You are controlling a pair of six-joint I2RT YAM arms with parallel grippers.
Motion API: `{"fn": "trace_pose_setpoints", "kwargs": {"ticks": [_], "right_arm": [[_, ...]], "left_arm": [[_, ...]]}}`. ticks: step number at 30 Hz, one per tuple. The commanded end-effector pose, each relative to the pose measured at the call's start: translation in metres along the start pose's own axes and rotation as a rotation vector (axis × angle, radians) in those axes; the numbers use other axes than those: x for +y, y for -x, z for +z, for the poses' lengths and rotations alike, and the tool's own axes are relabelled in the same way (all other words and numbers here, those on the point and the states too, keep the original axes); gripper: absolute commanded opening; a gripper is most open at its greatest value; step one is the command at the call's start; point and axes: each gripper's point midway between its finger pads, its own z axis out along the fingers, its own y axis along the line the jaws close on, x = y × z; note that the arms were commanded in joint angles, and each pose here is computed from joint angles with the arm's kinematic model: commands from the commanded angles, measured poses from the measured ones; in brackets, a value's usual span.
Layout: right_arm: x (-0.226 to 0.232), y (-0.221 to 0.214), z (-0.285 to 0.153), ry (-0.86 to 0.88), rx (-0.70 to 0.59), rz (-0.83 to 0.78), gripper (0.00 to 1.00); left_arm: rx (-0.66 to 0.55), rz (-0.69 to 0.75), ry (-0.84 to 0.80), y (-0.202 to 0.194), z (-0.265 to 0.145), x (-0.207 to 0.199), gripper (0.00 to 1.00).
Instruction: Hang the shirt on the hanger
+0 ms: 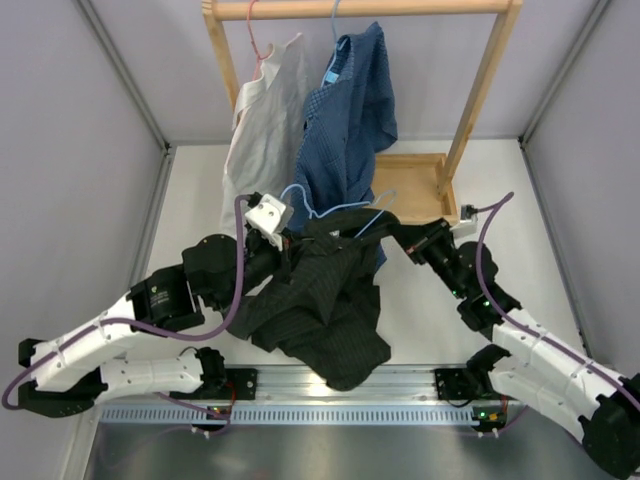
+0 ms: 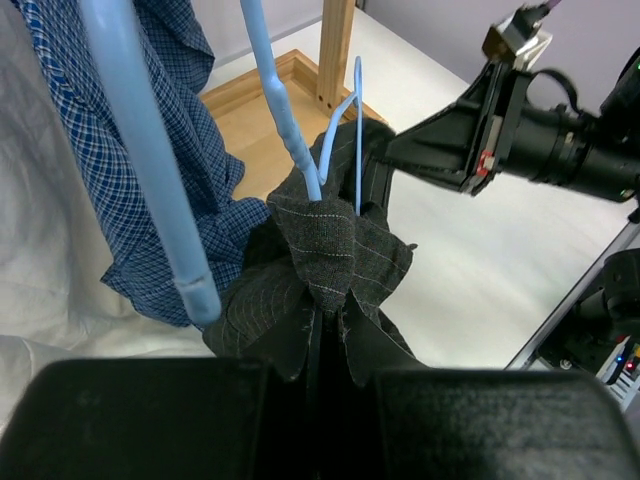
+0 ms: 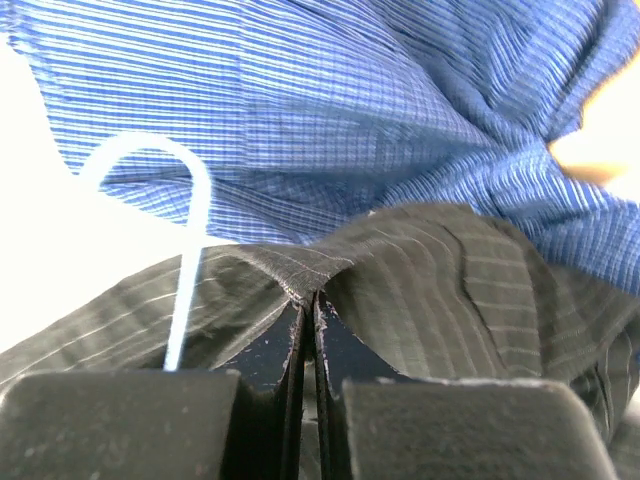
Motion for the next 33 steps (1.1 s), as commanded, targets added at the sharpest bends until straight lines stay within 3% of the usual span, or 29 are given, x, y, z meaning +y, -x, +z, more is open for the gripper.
{"fn": "trace_pose_setpoints", "kwargs": {"ticks": [1,7,13,18,23,27,30,33], "right_arm": [[0.006,0.023,-0.003,-0.027,-0.007,-0.129,0.00],[0.049,0.059,0.003,0.008,0.008,-0.232,0.00],[0.053,0.071,0.017,-0.006,0.058,-0.286,0.00],[0.050,0.090,0.021,-0.067,0.037,-0.360,0.00],[0.075,0.106,0.026,-0.026,0.022,-0.524,0.00],[0.107,0.086,0.014,0.149,0.117,-0.650,0.00],[0.123,0.052,-0.007,0.265,0.209,-0.680,0.00],[0.125,0.004,-0.036,0.368,0.314,-0.674,0.00]], "left_arm": [[-0.049,0.021,-0.013,0.014,-0.011,0.004,0.00],[-0.013,0.069,-0.100,0.003,-0.010,-0.010,0.00],[-0.005,0.097,-0.153,-0.002,-0.013,-0.017,0.00],[0.022,0.103,-0.079,-0.007,-0.013,-0.003,0.00],[0.107,0.125,-0.033,-0.020,-0.008,0.002,0.00],[0.163,0.104,0.046,-0.021,0.002,0.007,0.00],[0.133,0.054,0.119,-0.004,0.017,0.009,0.00],[0.024,0.014,0.140,0.029,0.034,0.002,0.00]]}}
